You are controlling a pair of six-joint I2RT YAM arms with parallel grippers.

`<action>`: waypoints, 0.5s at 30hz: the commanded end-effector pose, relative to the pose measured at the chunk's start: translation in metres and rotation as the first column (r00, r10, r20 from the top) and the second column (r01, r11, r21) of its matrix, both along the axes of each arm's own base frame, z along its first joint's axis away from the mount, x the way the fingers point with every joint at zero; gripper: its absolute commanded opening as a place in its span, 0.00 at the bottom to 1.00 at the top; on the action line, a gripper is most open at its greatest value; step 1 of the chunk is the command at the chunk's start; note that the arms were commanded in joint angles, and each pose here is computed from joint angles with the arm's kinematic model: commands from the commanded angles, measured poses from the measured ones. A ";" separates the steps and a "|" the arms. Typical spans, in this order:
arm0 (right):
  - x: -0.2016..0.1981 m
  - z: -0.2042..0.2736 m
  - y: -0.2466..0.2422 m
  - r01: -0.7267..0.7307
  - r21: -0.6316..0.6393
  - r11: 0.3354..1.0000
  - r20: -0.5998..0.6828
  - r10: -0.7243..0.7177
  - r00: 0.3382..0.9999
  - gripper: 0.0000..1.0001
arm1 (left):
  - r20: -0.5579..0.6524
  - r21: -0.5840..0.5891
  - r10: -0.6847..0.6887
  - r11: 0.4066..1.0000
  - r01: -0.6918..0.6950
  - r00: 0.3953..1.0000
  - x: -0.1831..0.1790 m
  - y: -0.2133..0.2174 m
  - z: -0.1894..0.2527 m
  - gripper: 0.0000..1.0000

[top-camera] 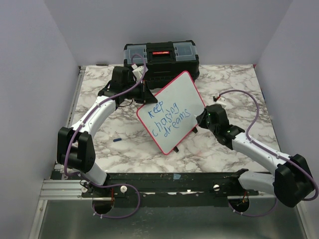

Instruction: Write a sentence on the whiteboard

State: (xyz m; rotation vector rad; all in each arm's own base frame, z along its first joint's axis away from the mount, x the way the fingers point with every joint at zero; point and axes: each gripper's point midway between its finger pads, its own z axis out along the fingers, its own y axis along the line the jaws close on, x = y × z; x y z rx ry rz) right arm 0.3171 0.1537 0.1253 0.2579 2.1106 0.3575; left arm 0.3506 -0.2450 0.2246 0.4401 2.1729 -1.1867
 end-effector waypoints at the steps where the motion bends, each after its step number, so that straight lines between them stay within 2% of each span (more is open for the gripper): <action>1: -0.002 -0.014 0.006 -0.029 0.031 0.999 -0.033 0.030 0.999 0.01 | 0.083 -0.025 -0.055 0.998 0.057 0.995 -0.009 -0.006 0.022 0.00; 15: -0.007 -0.036 0.016 -0.080 0.065 0.995 -0.076 0.085 0.994 0.01 | 0.085 -0.025 -0.051 0.998 0.053 0.995 -0.010 -0.005 0.023 0.00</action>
